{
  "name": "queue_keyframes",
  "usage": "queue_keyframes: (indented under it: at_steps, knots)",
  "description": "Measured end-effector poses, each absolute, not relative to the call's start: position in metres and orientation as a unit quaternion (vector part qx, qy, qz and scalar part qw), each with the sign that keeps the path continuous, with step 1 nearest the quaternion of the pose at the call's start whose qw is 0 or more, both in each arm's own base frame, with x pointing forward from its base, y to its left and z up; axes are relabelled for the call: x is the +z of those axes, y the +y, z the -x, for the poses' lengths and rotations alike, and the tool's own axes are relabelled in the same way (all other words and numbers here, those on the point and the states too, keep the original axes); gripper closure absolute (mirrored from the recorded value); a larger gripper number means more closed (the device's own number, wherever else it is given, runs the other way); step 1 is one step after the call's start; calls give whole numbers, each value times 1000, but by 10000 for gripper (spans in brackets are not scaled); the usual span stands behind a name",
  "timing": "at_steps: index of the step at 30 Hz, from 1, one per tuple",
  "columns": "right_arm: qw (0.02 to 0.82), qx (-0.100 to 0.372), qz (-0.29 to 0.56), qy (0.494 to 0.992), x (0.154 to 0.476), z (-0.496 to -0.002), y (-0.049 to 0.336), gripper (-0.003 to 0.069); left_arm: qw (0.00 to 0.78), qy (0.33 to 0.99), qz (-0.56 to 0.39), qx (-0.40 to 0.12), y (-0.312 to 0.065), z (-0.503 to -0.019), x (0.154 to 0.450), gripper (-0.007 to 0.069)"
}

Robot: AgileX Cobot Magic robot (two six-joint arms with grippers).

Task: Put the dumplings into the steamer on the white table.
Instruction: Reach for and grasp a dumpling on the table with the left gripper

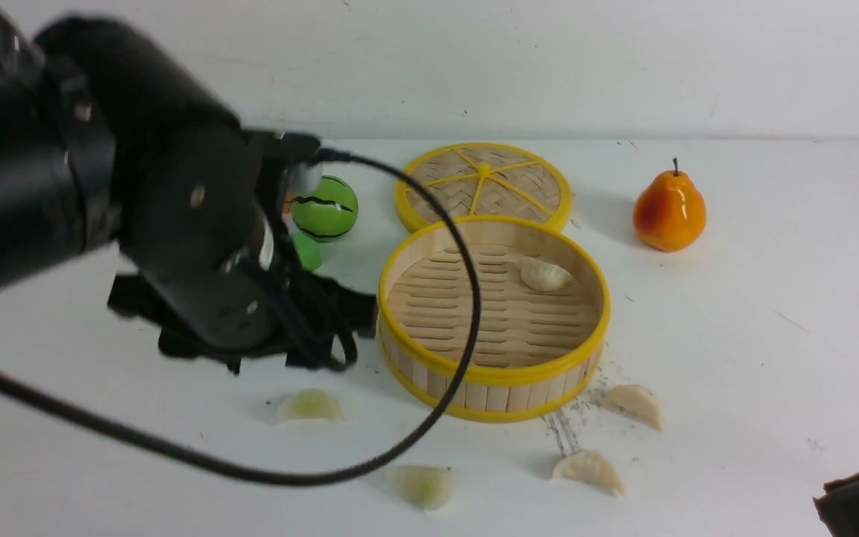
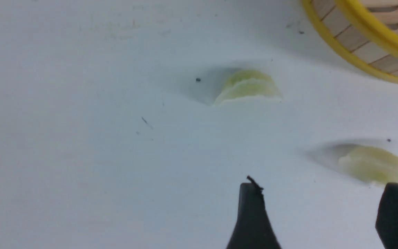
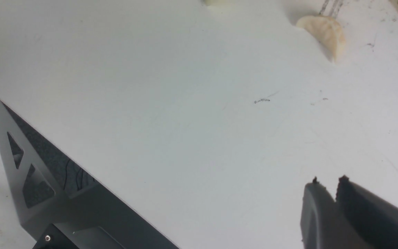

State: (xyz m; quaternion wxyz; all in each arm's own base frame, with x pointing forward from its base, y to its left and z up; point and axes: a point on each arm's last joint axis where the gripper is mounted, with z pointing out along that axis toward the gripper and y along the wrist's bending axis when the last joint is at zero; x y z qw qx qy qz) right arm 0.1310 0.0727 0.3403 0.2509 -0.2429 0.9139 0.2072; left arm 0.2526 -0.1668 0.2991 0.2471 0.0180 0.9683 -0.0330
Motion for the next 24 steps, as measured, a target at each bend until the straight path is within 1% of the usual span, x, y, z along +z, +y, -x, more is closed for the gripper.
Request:
queue_keyframes:
  at_steps: [2, 3, 5, 10, 12, 13, 18, 20, 24]
  knots:
    - [251, 209, 243, 914, 340, -131, 73, 578, 247, 968, 25, -45, -164, -249, 277, 171]
    - [251, 210, 242, 913, 341, -131, 73, 577, 244, 968, 33, -45, -163, -248, 271, 171]
    - [251, 217, 242, 912, 341, -130, 74, 575, 246, 964, 87, -55, -165, -252, 251, 171]
    - [251, 228, 244, 908, 342, -130, 76, 571, 256, 954, 147, -55, -172, -266, 226, 172]
    - [250, 231, 245, 908, 342, -129, 76, 571, 260, 951, 159, -58, -174, -270, 221, 172]
    - [248, 231, 246, 908, 342, -129, 76, 568, 262, 949, 167, -54, -175, -275, 213, 172]
    - [243, 231, 250, 909, 341, -128, 76, 565, 251, 943, 208, -60, -169, -292, 207, 172]
    - [242, 230, 251, 908, 341, -128, 76, 564, 237, 940, 233, -73, -158, -305, 211, 172]
    - [244, 229, 256, 907, 341, -128, 76, 564, 223, 943, 233, -88, -149, -317, 215, 172]
